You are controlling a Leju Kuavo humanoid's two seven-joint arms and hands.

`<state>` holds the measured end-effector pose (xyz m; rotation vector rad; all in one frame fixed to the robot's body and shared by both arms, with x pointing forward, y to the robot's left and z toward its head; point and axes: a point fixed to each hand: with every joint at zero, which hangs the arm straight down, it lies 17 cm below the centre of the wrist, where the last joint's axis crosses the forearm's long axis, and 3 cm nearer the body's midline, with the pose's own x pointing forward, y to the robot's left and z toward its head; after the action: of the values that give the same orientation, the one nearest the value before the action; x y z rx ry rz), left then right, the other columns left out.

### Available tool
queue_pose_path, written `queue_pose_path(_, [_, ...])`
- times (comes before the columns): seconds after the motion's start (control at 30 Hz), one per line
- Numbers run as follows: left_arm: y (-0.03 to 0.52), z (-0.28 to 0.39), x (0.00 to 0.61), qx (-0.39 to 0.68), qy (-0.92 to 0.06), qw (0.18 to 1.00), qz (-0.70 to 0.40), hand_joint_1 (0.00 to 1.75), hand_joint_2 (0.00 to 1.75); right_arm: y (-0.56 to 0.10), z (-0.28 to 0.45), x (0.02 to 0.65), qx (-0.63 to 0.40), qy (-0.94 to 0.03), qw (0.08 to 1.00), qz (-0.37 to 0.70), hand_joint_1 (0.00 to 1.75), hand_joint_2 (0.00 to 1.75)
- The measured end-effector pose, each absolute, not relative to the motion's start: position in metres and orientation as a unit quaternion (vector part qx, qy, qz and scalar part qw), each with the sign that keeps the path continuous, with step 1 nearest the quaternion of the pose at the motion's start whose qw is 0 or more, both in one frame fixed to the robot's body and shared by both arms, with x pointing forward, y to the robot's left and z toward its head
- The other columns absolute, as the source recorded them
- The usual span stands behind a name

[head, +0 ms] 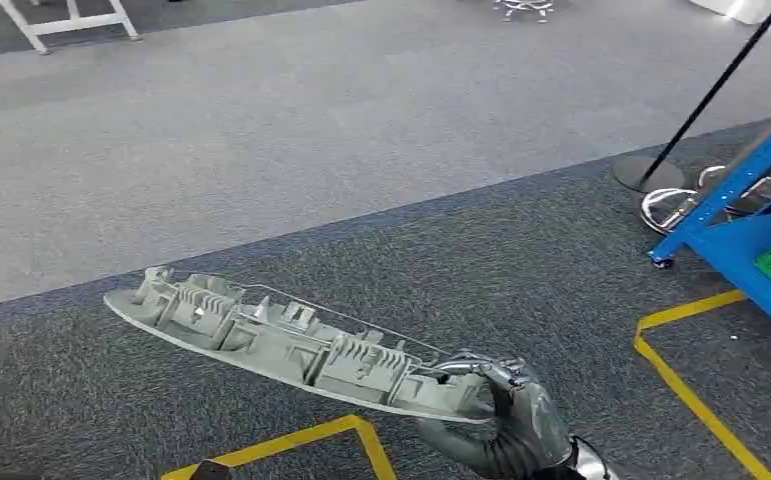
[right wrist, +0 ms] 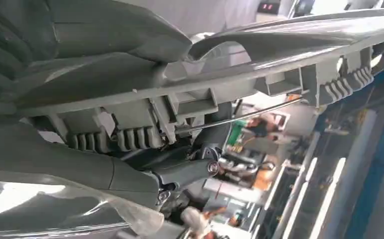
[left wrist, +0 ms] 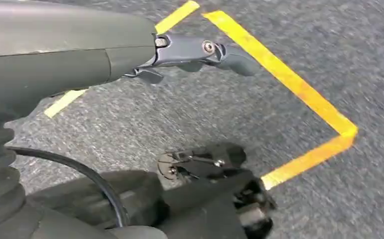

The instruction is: Take the parts from the cabinet and place them on the table.

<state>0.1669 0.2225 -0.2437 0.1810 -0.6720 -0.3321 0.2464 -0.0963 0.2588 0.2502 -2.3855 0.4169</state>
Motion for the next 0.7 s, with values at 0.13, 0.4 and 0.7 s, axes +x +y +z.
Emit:
queue_pose_path(0.13, [0.2211,-0.2430,0.1687,0.088,-0.330,0.925,-0.165,0.00,1.75,-0.0965,0.2593,0.2460,0.096,-0.920,0.345,0.160,1.75,1.75])
queue_pose_path(0.4, [0.2220,-0.2434,0.1676,0.089,-0.329,0.926,-0.166,0.00,1.75,-0.0965,0.2614,0.2467,0.094,-0.921,0.345,0.155,1.75,1.75])
queue_pose_path(0.7, [0.2213,-0.2438,0.1657,0.088,-0.328,0.925,-0.169,0.00,1.75,-0.0958,0.2629,0.2472,0.094,-0.922,0.343,0.154,1.75,1.75])
